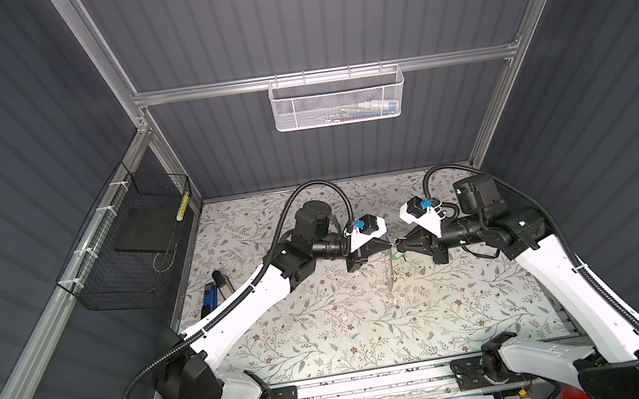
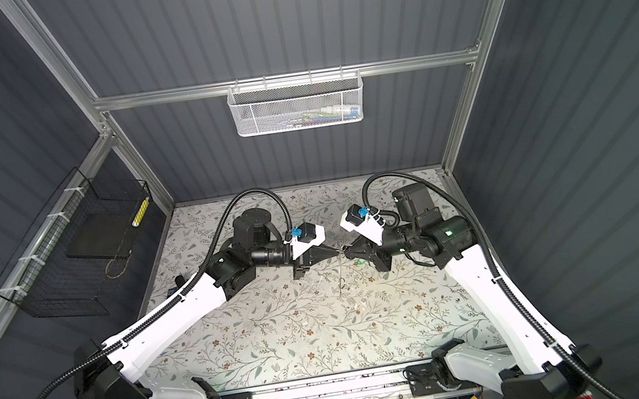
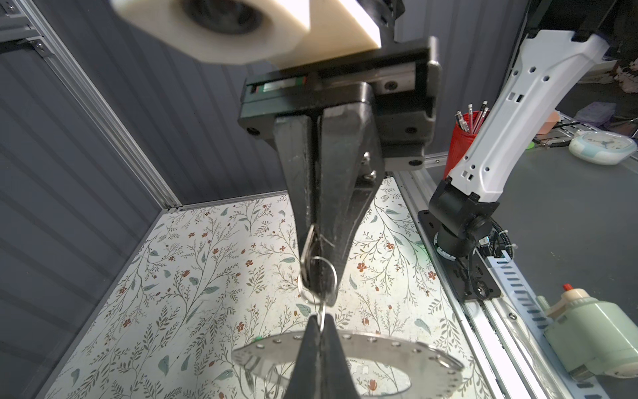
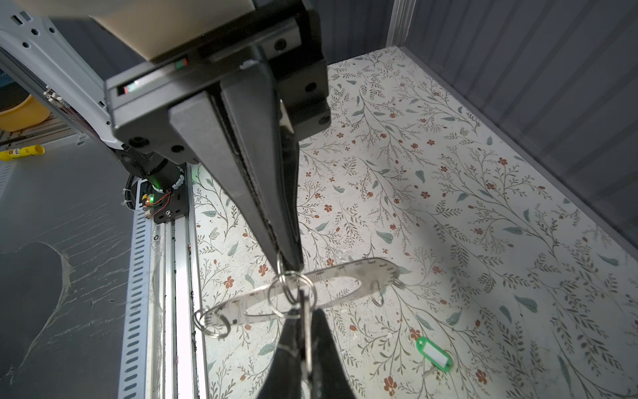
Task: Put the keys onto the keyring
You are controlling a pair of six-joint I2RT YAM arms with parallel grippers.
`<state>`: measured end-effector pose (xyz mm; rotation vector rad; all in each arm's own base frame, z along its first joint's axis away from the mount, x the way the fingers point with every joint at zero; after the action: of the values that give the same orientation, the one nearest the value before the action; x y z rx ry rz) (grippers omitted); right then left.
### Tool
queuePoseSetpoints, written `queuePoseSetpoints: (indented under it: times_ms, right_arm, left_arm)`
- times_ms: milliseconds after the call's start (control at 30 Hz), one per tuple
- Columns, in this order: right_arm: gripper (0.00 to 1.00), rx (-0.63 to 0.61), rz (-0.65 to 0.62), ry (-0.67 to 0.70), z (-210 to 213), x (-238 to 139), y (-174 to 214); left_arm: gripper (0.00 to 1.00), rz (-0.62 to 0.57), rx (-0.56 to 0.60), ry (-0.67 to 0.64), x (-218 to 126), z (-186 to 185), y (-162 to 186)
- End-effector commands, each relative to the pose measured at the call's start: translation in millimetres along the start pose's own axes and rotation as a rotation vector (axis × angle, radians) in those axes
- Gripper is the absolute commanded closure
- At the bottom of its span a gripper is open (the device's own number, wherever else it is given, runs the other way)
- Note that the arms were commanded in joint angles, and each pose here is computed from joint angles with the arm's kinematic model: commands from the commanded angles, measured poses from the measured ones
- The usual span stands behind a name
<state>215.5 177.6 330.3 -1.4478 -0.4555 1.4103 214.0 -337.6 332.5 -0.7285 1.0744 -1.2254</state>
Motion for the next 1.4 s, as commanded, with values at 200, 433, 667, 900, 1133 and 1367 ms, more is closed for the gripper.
queuePoseSetpoints:
  times_ms: [200,433,667,900,1133,1367]
  right_arm:
    - [1.00,0.006,0.037,0.027,-5.9,0.5,0.1]
    - [1.00,0.054,0.095,0.026,-26.9,23.4,8.1]
    - [1.00,0.039,0.177,0.005,-48.1,80.9,2.3]
    - [1.00,0.018,0.159,-0.089,-58.1,143.9,-40.0]
    - [1.00,0.163,0.279,-0.071,-88.0,189.7,-0.6]
    - [1.00,0.312,0.454,0.064,-100.0,186.5,67.4]
  left_arm:
    - [0.66,0.052,-0.010,-0.090,-7.5,9.0,3.5]
    - [0.47,0.123,-0.139,-0.289,-38.5,24.0,40.8]
    - [0.40,0.249,-0.238,-0.585,-79.9,36.2,71.7]
    - [0.32,0.420,-0.331,-0.956,-143.8,38.4,82.4]
    - [0.31,0.465,-0.371,-0.947,-150.1,20.2,95.4]
    - [0.31,0.497,-0.388,-0.878,-135.2,20.8,109.1]
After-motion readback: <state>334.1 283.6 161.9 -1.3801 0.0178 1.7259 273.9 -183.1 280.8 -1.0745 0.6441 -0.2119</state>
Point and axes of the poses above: each gripper's point midway between its finger pads, its own x axis out along the fingers, its own z axis along the line the jaws close on, y = z × x, the point moved 4 cm from there along -x, back along the fingers, and after that the axes turned 10 degrees about x, right-handed, at the moved point
